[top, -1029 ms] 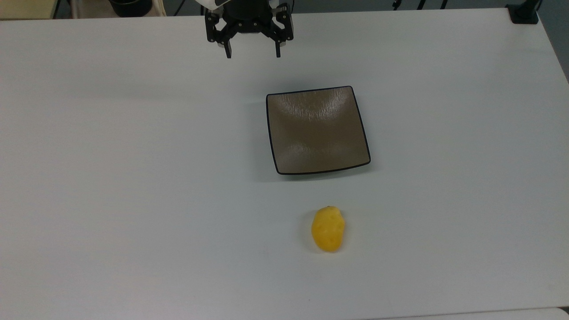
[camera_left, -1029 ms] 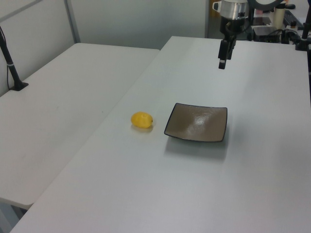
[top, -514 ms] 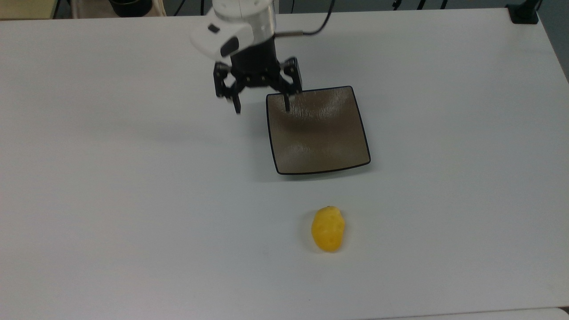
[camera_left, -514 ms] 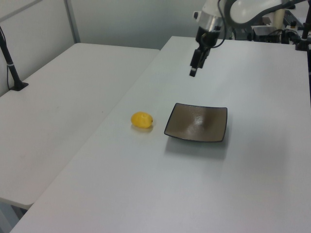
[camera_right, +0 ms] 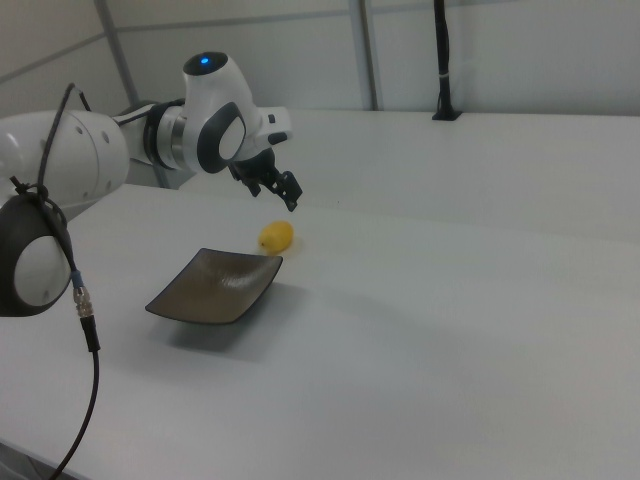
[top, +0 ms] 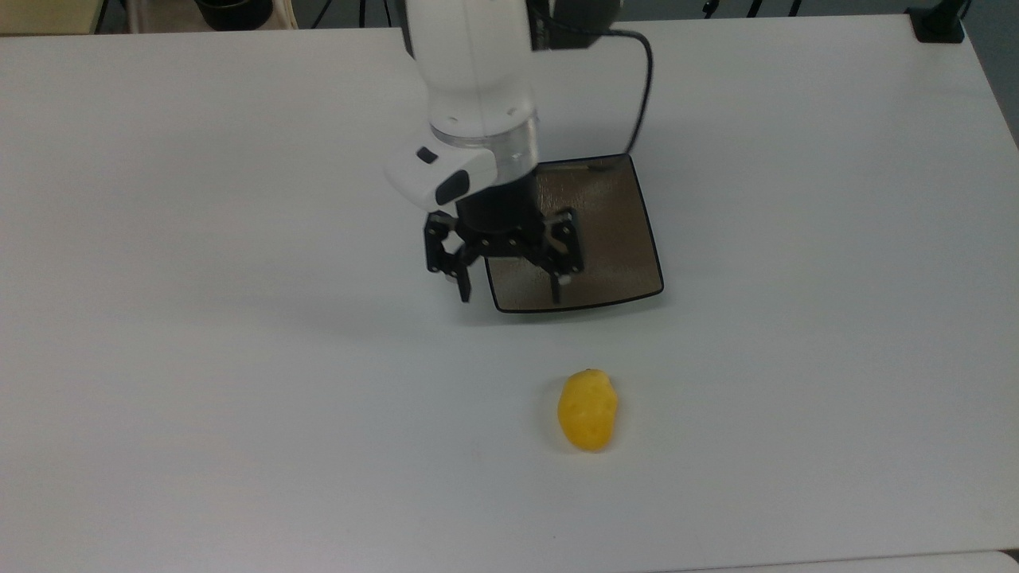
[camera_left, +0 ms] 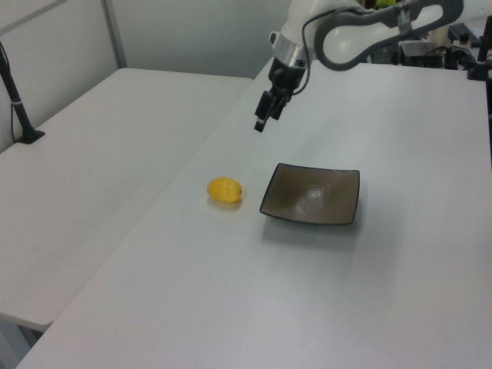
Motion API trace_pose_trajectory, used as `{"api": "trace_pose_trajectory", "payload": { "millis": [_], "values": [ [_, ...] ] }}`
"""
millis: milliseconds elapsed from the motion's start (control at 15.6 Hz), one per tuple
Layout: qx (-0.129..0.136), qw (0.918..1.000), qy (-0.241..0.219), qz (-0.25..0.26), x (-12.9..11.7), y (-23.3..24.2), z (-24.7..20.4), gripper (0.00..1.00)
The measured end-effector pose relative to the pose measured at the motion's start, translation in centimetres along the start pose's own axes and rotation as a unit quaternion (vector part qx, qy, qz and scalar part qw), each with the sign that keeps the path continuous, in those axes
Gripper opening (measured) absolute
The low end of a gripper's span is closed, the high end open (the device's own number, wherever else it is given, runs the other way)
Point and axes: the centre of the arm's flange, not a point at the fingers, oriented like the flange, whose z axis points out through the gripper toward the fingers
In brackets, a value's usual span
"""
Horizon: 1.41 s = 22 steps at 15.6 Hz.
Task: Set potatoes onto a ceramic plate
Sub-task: 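Move the open gripper over the plate toward the yellow potato, then lower the gripper around the yellow potato and close it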
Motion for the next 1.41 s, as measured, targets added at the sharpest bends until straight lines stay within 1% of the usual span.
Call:
{"api": "trace_pose_trajectory", "payload": {
  "millis": [129, 257, 450, 579, 643, 900, 1157, 1414],
  "values": [
    [0.006, 0.999, 0.026, 0.037, 0.1, -1.9, 1.3, 1.0],
    [0.008, 0.9975, 0.041, 0.057, 0.1, -3.5, 2.6, 1.0],
    [-0.003, 0.996, 0.047, 0.076, 0.4, -4.7, 5.5, 1.0],
    [-0.016, 0.9956, 0.05, 0.078, 0.6, -4.7, 7.4, 1.0],
    [-0.017, 0.9955, 0.053, 0.077, 0.5, -4.8, 8.4, 1.0],
    [-0.014, 0.9956, 0.053, 0.076, 0.1, -5.0, 11.2, 1.0],
    [-0.019, 0.9963, 0.051, 0.067, -0.4, -5.4, 12.1, 1.0],
    [-0.011, 0.9957, 0.07, 0.06, -1.0, -6.7, 13.5, 1.0]
  ]
}}
